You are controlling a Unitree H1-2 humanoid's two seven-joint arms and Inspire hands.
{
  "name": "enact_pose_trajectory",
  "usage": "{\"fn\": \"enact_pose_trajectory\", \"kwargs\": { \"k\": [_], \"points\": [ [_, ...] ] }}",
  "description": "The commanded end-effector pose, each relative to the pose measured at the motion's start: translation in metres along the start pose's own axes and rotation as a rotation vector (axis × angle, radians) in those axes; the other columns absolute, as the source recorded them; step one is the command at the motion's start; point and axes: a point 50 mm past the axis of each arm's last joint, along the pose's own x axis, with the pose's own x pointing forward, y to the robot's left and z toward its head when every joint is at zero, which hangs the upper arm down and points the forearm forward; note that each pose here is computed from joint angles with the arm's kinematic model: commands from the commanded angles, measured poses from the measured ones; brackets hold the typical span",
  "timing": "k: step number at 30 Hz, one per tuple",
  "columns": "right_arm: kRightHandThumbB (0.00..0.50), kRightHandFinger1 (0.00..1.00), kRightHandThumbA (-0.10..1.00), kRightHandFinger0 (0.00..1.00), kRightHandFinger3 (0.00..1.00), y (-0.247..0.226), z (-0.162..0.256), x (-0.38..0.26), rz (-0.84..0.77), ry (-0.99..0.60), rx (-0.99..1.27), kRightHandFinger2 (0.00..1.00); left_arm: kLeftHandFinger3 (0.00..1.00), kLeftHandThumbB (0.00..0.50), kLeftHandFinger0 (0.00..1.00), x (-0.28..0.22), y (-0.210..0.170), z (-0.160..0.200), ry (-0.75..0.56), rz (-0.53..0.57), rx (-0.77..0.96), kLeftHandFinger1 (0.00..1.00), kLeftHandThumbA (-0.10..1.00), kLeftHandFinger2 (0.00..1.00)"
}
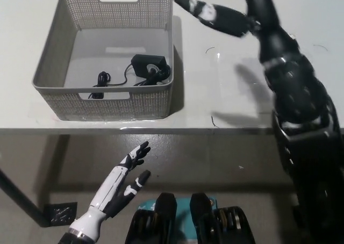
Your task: Use the right hand to pick up a black power cord and place it into a container on the left hand side
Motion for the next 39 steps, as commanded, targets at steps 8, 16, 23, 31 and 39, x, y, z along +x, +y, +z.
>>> {"fn": "enact_pose_trajectory", "kwargs": {
  "k": [8,16,23,31,39],
  "points": [
    [0.411,1.0,1.0,1.0,1.0,0.017,0.001,-0.123,0.005,0.093,0.232,1.0,1.0,0.246,1.0,0.009,0.014,0.01,-0.082,0.001,-0.026,1.0,0.99,1.0],
    [0.376,1.0,1.0,1.0,1.0,0.043,-0.04,-0.187,0.064,0.251,0.308,1.0,1.0,0.241,1.0,0.004,0.008,0.006,-0.065,0.013,-0.021,1.0,1.0,1.0],
    [0.318,1.0,1.0,1.0,1.0,0.057,-0.071,-0.228,0.083,0.358,0.359,1.0,1.0,0.252,1.0,0.003,0.007,0.002,-0.056,0.037,-0.033,1.0,1.0,1.0],
    [0.298,1.0,1.0,1.0,1.0,0.055,-0.098,-0.263,0.061,0.477,0.336,1.0,1.0,0.246,1.0,-0.001,0.002,-0.003,-0.048,0.027,-0.05,1.0,1.0,1.0],
    [0.293,1.0,1.0,1.0,1.0,0.053,-0.119,-0.273,0.046,0.536,0.349,1.0,1.0,0.249,1.0,-0.001,0.004,-0.004,-0.046,0.04,-0.045,1.0,0.98,1.0]
  ]
}}
